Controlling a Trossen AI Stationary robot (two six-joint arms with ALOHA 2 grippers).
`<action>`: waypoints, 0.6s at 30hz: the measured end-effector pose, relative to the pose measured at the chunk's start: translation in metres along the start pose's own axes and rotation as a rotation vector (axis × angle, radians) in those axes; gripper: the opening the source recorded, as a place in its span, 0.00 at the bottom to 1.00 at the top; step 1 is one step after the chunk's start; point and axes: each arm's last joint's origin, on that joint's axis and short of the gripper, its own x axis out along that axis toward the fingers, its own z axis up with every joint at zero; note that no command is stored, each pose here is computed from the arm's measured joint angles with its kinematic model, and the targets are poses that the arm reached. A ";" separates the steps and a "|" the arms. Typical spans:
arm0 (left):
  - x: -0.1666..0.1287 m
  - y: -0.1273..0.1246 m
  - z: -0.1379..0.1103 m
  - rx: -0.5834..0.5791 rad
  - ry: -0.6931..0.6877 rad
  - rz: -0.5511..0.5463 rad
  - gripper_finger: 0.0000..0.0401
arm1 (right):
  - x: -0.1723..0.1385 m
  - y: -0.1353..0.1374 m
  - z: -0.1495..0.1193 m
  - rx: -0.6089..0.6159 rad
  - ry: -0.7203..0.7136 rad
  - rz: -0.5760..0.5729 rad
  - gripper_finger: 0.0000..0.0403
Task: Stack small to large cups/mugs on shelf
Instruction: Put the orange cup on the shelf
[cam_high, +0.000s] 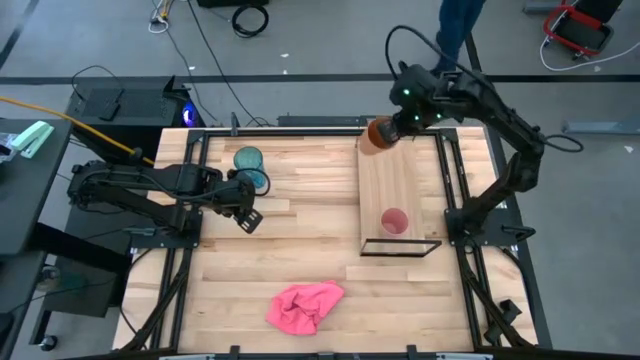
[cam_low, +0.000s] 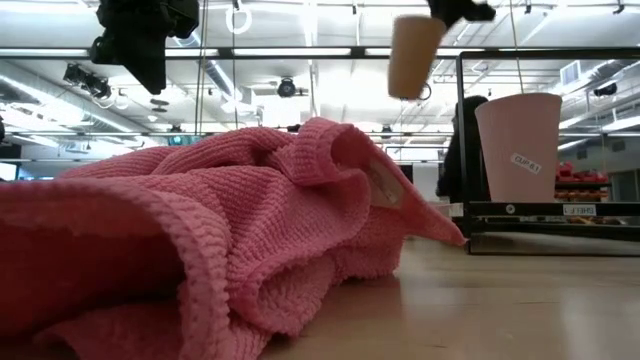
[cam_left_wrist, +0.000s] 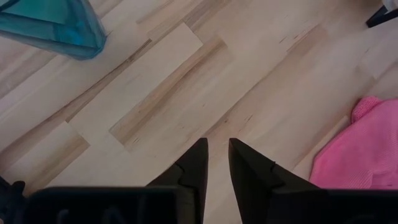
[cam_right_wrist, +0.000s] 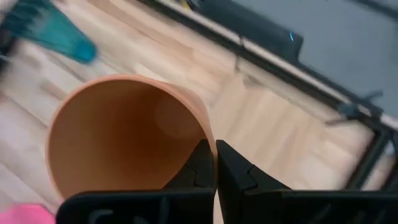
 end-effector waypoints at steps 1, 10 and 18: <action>0.000 0.000 0.000 -0.001 0.000 0.000 0.18 | 0.007 -0.004 -0.001 0.005 0.036 -0.003 0.01; 0.000 0.000 0.000 0.002 -0.002 0.001 0.16 | 0.056 -0.029 -0.051 -0.023 0.288 -0.104 0.01; 0.000 0.000 0.000 0.005 -0.015 0.012 0.17 | 0.066 -0.048 -0.086 0.066 0.221 -0.056 0.01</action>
